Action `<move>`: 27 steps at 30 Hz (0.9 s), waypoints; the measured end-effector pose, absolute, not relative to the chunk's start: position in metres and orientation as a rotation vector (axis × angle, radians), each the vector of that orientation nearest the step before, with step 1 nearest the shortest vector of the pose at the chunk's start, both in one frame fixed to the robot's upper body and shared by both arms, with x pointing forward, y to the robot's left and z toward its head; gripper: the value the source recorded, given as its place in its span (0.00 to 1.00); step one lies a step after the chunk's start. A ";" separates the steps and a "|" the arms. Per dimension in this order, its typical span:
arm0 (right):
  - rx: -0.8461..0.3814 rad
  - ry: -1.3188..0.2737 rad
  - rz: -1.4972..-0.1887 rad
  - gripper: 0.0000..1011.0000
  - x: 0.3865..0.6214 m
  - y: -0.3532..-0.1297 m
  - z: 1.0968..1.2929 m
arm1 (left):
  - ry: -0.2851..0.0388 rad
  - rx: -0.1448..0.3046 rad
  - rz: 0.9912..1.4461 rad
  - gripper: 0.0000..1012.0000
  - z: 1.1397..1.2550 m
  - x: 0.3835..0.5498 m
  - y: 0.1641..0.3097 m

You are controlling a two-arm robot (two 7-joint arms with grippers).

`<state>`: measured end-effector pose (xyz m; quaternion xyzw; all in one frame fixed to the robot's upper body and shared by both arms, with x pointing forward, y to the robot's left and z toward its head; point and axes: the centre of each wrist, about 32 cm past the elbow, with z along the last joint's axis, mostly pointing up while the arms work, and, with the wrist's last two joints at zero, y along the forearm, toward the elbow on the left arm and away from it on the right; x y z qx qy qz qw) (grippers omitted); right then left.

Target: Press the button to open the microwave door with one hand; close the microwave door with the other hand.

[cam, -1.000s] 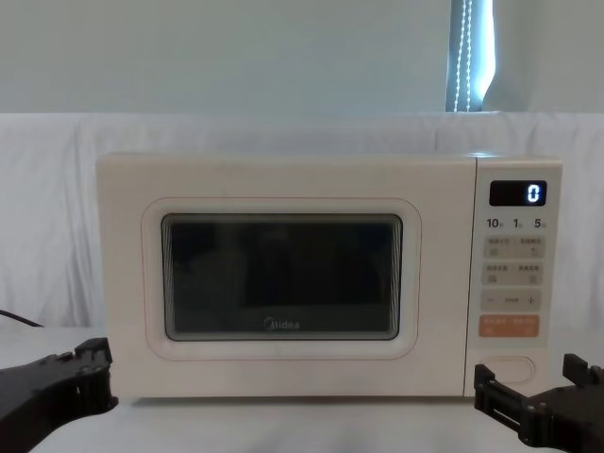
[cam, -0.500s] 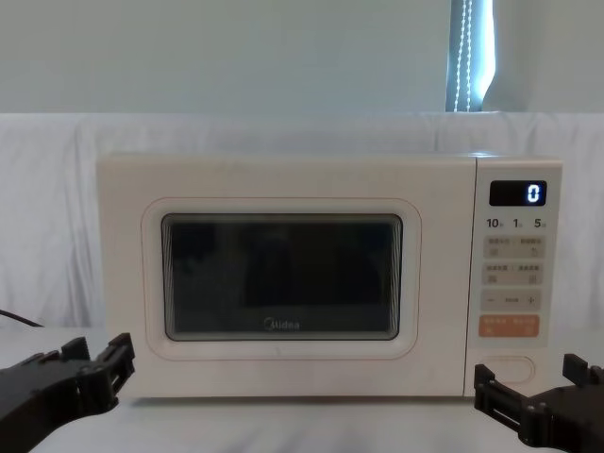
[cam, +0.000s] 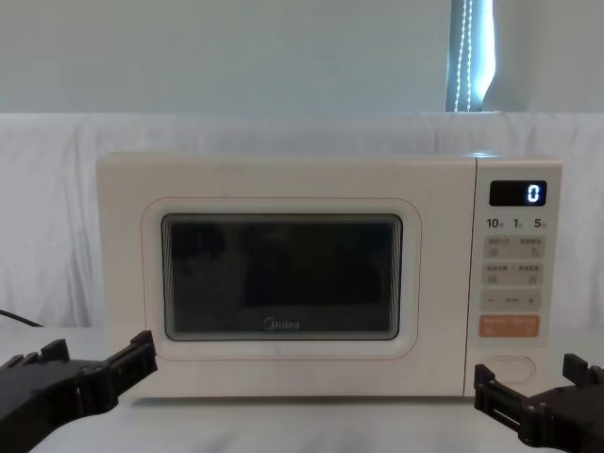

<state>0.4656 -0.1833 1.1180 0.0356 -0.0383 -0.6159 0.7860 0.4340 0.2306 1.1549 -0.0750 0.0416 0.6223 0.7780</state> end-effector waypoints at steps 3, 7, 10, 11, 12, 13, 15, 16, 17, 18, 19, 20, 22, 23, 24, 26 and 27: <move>0.077 -0.083 -1.328 0.99 0.466 -0.183 1.118 | 0.090 -0.162 1.346 0.91 1.155 0.434 0.231; 0.077 -0.083 -1.328 0.99 0.466 -0.183 1.118 | 0.090 -0.162 1.346 0.99 1.155 0.434 0.231; 0.077 -0.083 -1.328 0.99 0.466 -0.183 1.118 | 0.090 -0.162 1.346 0.99 1.155 0.434 0.231; 0.077 -0.083 -1.328 0.99 0.466 -0.183 1.118 | 0.090 -0.162 1.346 0.99 1.155 0.434 0.231; 0.077 -0.083 -1.328 0.99 0.466 -0.183 1.118 | 0.090 -0.162 1.346 0.99 1.155 0.434 0.231; 0.077 -0.083 -1.328 0.99 0.466 -0.183 1.118 | 0.090 -0.162 1.346 0.99 1.155 0.434 0.231; 0.077 -0.083 -1.328 0.99 0.466 -0.183 1.118 | 0.090 -0.162 1.346 0.99 1.155 0.434 0.231; 0.077 -0.083 -1.328 0.99 0.466 -0.183 1.118 | 0.090 -0.162 1.346 0.99 1.155 0.434 0.231; 0.077 -0.083 -1.328 0.99 0.466 -0.183 1.118 | 0.090 -0.162 1.346 0.99 1.155 0.434 0.231; 0.077 -0.083 -1.328 0.99 0.466 -0.183 1.118 | 0.090 -0.162 1.346 0.99 1.155 0.434 0.231; 0.077 -0.083 -1.328 0.99 0.466 -0.183 1.118 | 0.090 -0.162 1.346 0.99 1.155 0.434 0.231; 0.077 -0.083 -1.328 0.99 0.466 -0.183 1.118 | 0.090 -0.162 1.346 0.99 1.155 0.434 0.231; 0.077 -0.083 -1.328 0.99 0.466 -0.183 1.118 | 0.090 -0.162 1.346 0.99 1.155 0.434 0.231; 0.077 -0.083 -1.328 0.99 0.466 -0.183 1.118 | 0.090 -0.162 1.346 0.99 1.155 0.434 0.231; 0.077 -0.083 -1.328 0.99 0.466 -0.183 1.118 | 0.090 -0.162 1.346 0.99 1.155 0.434 0.231; 0.077 -0.083 -1.328 0.99 0.466 -0.183 1.118 | 0.090 -0.162 1.346 0.99 1.155 0.434 0.231; 0.077 -0.083 -1.328 0.99 0.466 -0.183 1.118 | 0.090 -0.162 1.346 0.99 1.155 0.434 0.231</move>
